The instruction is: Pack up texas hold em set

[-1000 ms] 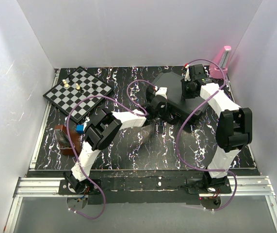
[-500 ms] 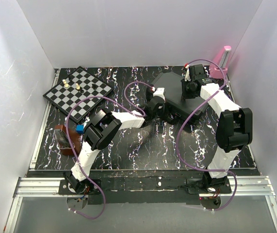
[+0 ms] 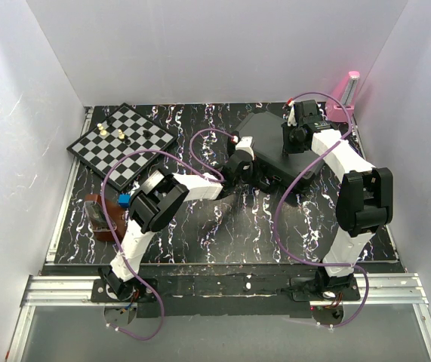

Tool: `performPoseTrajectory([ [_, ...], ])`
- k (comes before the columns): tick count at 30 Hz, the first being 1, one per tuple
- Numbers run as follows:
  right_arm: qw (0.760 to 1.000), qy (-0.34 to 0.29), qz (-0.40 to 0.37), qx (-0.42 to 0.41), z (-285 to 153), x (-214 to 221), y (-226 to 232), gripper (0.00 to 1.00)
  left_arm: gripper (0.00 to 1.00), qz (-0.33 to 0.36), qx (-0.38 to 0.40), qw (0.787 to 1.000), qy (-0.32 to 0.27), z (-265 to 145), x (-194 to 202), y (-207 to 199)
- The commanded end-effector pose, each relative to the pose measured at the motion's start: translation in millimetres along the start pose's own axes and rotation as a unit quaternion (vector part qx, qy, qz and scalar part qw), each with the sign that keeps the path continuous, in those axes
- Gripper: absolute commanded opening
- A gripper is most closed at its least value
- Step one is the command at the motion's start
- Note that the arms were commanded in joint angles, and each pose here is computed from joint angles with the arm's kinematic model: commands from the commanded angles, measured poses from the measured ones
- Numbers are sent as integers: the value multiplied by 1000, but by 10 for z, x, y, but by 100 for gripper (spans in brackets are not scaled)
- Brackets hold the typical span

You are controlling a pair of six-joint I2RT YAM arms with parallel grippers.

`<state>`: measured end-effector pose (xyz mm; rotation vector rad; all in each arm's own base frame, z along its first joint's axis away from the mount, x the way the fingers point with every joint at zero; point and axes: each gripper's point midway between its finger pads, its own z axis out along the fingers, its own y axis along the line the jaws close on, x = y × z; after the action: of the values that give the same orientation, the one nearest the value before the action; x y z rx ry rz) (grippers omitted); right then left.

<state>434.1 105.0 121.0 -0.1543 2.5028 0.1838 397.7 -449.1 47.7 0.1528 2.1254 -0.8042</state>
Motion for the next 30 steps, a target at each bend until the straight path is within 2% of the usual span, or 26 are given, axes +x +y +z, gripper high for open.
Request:
performPoseTrajectory([
  [1, 999, 35, 7, -3, -59, 218, -5, 26, 0, 29, -110, 992, 55, -1, 455, 696],
  [9, 999, 35, 5, -3, -53, 223, 4, 26, 0, 41, -141, 987, 63, -64, 478, 779],
  [17, 999, 38, 7, -2, -52, 248, -4, 26, 0, 55, -123, 989, 58, 30, 422, 638],
  [30, 999, 39, 8, -2, -42, 262, -6, 26, 0, 59, -144, 986, 65, 110, 476, 620],
])
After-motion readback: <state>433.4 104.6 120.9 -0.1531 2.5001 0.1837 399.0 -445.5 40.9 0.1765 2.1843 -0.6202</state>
